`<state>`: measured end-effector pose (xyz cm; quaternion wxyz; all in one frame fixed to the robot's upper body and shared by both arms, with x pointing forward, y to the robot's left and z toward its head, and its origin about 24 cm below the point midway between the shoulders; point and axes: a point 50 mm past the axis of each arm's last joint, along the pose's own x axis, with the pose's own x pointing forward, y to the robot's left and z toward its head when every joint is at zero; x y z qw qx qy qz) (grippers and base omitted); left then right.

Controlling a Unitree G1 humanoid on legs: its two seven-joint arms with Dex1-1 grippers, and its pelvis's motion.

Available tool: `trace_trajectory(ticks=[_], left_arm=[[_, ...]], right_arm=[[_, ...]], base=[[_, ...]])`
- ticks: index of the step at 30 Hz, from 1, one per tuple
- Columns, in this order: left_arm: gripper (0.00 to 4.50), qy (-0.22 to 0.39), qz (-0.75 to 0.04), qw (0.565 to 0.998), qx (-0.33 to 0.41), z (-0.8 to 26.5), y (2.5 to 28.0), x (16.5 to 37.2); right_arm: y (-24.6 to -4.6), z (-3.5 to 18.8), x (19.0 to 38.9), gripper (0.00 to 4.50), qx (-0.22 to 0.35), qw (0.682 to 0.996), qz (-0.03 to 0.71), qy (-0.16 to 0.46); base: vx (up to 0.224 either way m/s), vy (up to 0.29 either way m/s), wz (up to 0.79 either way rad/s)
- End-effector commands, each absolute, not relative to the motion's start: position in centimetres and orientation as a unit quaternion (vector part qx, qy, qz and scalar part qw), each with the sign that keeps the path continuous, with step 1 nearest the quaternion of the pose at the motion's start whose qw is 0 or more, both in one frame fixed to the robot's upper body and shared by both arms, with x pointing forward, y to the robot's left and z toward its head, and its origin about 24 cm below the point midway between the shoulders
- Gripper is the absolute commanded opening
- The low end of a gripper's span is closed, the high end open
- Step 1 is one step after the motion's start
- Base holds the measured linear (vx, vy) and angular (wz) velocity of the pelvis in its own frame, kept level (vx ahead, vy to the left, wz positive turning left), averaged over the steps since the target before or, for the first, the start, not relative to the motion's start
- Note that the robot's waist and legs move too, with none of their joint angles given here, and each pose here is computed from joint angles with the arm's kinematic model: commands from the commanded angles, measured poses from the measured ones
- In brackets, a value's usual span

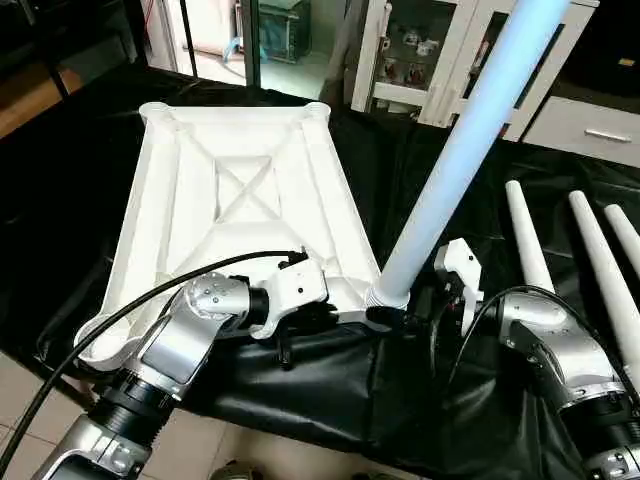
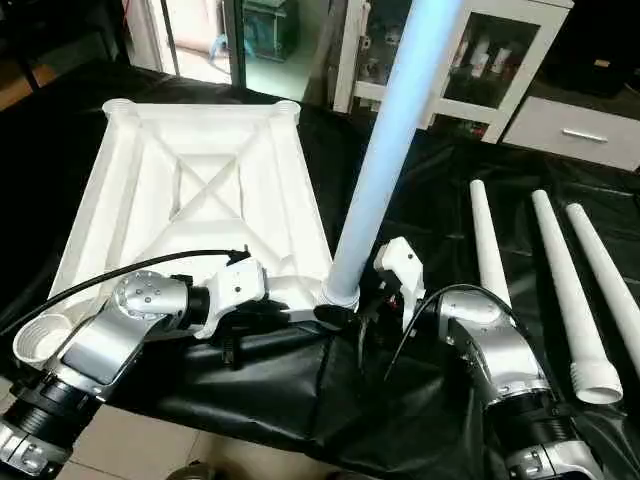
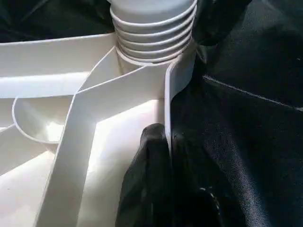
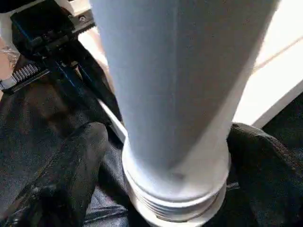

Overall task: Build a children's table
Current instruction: Insert table leg to table base

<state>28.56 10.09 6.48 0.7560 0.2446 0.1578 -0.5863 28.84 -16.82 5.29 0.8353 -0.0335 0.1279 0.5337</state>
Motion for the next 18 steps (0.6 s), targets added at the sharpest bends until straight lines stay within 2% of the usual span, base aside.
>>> trace_trajectory(ticks=[1,18], left_arm=[[0.0,0.14,-0.615,0.745,0.22,6.45,8.96,27.71],[0.0,0.147,-0.62,0.738,0.22,6.28,9.06,27.4]], right_arm=[[-17.52,5.99,29.25,4.16,-0.04,0.839,0.53,0.117],[-17.48,5.62,28.97,4.16,-0.029,0.838,0.533,0.114]], base=[[0.0,0.0,0.0],[0.0,0.0,0.0]])
